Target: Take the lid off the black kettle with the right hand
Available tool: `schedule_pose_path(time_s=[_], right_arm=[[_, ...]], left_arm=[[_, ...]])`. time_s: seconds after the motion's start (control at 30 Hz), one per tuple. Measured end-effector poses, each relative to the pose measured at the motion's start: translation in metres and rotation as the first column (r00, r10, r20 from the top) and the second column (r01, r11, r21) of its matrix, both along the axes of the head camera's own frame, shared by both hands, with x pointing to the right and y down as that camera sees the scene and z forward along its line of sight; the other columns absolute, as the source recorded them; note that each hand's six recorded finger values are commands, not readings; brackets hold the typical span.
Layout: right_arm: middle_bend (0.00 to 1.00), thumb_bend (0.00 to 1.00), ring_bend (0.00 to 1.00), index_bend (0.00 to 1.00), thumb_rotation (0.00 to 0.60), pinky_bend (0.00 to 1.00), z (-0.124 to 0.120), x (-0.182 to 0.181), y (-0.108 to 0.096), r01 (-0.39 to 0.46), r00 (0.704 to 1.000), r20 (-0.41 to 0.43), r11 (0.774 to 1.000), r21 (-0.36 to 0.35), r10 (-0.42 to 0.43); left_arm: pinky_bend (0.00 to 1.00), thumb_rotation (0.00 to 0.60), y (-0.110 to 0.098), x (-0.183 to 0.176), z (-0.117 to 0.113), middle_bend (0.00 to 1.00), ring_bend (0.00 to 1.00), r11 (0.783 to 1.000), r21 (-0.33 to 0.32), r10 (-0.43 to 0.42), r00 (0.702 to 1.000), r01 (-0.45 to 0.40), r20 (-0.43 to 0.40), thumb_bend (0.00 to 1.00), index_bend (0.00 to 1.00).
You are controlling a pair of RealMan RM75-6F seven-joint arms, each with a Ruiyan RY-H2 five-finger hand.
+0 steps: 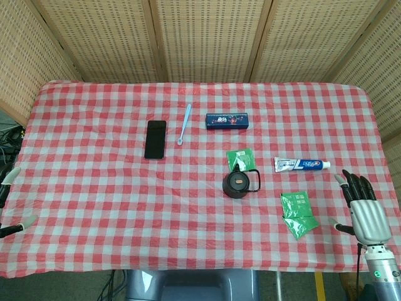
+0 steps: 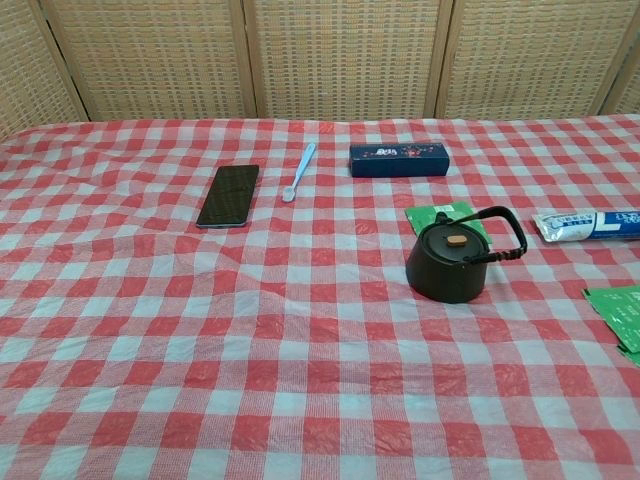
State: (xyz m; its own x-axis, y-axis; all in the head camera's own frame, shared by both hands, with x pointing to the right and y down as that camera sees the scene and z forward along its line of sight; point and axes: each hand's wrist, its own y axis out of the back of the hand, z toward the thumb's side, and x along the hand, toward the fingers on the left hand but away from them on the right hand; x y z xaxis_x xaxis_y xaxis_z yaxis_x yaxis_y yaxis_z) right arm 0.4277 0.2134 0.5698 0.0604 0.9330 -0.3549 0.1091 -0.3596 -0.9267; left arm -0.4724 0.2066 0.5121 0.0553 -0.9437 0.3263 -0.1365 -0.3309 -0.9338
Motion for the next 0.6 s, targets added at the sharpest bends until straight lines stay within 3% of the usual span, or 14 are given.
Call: schedule_pose_path(time_s=[0.2,0.37,0.5,0.6], right_arm=[[0.00,0.00,0.00,0.00,0.600,0.00,0.004,-0.004,-0.003,0.005,1.000,0.023,1.000,-0.007,-0.005],[0.00,0.00,0.00,0.04,0.600,0.00,0.011,-0.033,-0.021,0.073,0.991,0.120,0.995,-0.067,-0.065],[0.00,0.02,0.00,0.24,0.600,0.00,0.015,-0.069,-0.051,0.138,0.973,0.200,0.983,-0.120,-0.112],[0.00,0.16,0.00,0.38,0.600,0.00,0.018,-0.097,-0.077,0.170,0.963,0.238,0.973,-0.157,-0.130]], left_arm=[[0.00,0.600,-0.002,0.000,0.000,0.00,0.00,1.000,0.010,-0.005,1.000,0.005,-0.003,0.00,0.00],[0.00,0.600,-0.003,0.002,0.002,0.00,0.00,1.000,0.002,-0.002,1.000,0.002,-0.004,0.00,0.00],[0.00,0.600,-0.008,0.004,0.002,0.00,0.00,1.000,0.007,0.000,1.000,0.000,-0.001,0.00,0.00],[0.00,0.600,-0.009,0.003,0.004,0.00,0.00,1.000,0.005,-0.002,1.000,0.002,-0.004,0.00,0.00]])
